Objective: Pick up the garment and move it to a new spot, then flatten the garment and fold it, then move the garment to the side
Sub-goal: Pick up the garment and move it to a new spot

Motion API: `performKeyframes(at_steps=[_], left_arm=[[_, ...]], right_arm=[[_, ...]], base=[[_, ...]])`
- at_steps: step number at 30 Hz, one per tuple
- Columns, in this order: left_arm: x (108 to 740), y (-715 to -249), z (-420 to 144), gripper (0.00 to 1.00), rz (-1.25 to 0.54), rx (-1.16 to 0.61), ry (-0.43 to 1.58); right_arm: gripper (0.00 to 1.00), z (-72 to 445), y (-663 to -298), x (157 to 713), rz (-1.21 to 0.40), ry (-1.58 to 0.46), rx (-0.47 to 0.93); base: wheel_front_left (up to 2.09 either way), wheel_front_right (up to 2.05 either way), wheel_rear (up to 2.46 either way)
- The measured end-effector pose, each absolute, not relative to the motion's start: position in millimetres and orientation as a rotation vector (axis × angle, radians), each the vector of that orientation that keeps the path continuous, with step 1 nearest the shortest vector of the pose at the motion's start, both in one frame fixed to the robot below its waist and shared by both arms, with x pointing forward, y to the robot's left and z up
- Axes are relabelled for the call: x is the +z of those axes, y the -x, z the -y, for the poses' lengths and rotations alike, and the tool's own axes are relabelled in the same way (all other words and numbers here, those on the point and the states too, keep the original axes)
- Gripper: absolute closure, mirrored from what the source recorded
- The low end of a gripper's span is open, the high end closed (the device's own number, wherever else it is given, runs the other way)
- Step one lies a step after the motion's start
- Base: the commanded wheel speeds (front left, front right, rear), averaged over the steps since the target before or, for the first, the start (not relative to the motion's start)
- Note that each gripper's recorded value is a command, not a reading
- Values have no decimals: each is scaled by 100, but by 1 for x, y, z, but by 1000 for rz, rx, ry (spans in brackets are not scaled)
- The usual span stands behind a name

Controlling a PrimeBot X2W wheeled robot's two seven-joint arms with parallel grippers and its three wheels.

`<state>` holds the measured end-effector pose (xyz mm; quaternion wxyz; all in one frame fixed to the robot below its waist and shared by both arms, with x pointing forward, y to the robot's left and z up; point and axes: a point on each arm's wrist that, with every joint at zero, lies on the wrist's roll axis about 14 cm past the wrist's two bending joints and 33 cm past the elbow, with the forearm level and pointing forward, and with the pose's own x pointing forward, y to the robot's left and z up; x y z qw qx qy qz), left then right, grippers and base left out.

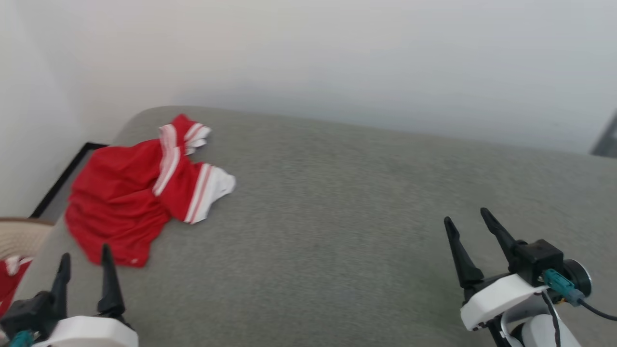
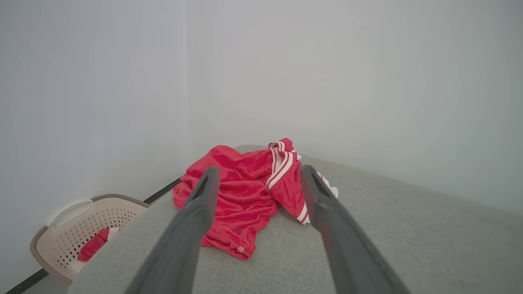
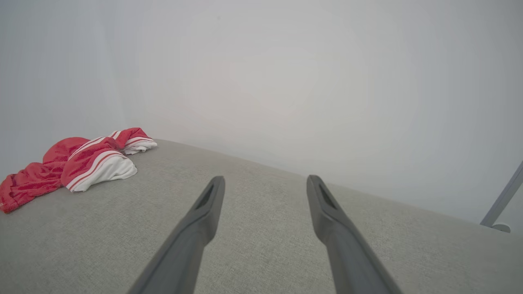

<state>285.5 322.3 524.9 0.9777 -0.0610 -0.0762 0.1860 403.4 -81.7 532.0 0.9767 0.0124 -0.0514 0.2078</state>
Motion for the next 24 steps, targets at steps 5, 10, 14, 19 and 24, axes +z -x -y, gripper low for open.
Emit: performKeyframes(at_steps=[5, 10, 14, 19, 24], left_arm=[[524, -252, -349, 0, 159, 483, 123], [522, -227, -363, 0, 161, 555, 132], [517, -223, -364, 0, 145, 573, 159], [526, -243, -364, 0, 146, 538, 171], [535, -281, -369, 0, 128, 480, 193]], right_arm=[[0, 44, -405, 535, 106, -33, 522], [0, 10, -404, 536, 108, -35, 614], [0, 5, -407, 534, 100, -36, 629], [0, 9, -413, 528, 88, -33, 623], [0, 20, -427, 528, 92, -27, 595]], base=[[0, 0, 0], [0, 0, 0], [0, 0, 0], [0, 0, 0], [0, 0, 0]])
